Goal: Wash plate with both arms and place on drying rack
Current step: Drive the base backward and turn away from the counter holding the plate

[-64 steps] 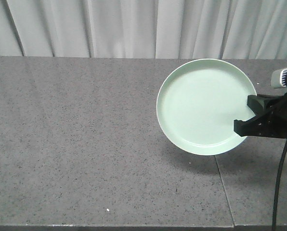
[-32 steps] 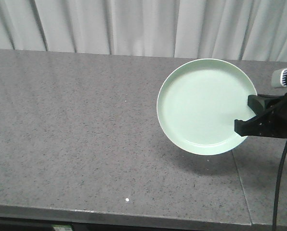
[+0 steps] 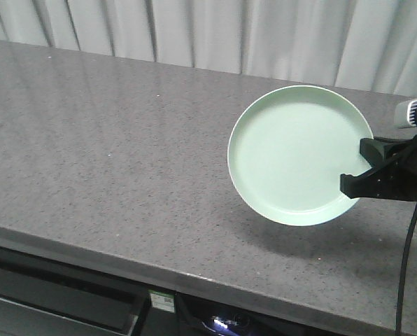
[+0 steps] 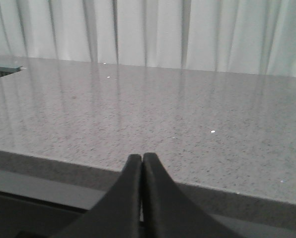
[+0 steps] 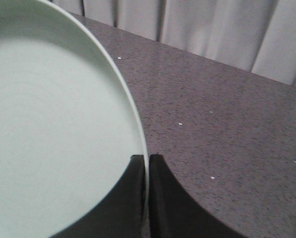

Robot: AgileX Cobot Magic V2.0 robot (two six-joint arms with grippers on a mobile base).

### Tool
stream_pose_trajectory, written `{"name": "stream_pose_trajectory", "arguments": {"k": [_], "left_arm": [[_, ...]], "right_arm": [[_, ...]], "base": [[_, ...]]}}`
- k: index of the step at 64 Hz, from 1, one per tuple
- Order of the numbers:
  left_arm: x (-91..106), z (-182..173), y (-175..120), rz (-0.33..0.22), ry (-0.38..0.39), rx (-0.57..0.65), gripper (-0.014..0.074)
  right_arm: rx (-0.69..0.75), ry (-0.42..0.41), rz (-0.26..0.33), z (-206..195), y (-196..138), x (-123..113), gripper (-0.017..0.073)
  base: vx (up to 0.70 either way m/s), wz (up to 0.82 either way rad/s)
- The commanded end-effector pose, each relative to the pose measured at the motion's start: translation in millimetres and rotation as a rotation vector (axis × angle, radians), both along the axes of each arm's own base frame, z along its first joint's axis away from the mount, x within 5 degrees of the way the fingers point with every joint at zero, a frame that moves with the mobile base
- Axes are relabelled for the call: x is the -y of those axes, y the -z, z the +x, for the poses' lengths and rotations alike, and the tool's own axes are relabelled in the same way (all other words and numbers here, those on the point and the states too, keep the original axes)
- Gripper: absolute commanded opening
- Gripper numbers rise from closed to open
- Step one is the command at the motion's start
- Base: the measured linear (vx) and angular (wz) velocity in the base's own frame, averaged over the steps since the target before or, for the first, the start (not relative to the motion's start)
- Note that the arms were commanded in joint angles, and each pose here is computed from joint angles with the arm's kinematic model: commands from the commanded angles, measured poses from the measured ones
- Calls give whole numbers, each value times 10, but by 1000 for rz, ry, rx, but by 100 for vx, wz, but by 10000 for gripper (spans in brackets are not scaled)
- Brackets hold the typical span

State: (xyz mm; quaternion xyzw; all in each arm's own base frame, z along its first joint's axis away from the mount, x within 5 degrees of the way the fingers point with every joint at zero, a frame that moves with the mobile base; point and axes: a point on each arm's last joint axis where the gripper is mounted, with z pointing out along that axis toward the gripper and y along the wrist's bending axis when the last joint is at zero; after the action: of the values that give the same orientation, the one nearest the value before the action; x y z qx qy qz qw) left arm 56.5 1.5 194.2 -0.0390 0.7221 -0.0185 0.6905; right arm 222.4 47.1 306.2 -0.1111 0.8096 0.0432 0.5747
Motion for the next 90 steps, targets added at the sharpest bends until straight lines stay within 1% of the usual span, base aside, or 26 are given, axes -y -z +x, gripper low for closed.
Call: {"name": "stream_pose_trajectory", "arguments": {"k": [1,33,90], "left_arm": [[0,-4,-19,-9,0,70,-6],[0,-4,-19,-9,0,70,-6],[0,-4,-19,-9,0,70,-6]], "right_arm": [[125,11,22,6,-207,17,-10],[125,12,24,6,-207,17,-10],[125,12,24,6,-207,17,-10]], "base": [[-8,46],[-7,40],[-5,31]]}}
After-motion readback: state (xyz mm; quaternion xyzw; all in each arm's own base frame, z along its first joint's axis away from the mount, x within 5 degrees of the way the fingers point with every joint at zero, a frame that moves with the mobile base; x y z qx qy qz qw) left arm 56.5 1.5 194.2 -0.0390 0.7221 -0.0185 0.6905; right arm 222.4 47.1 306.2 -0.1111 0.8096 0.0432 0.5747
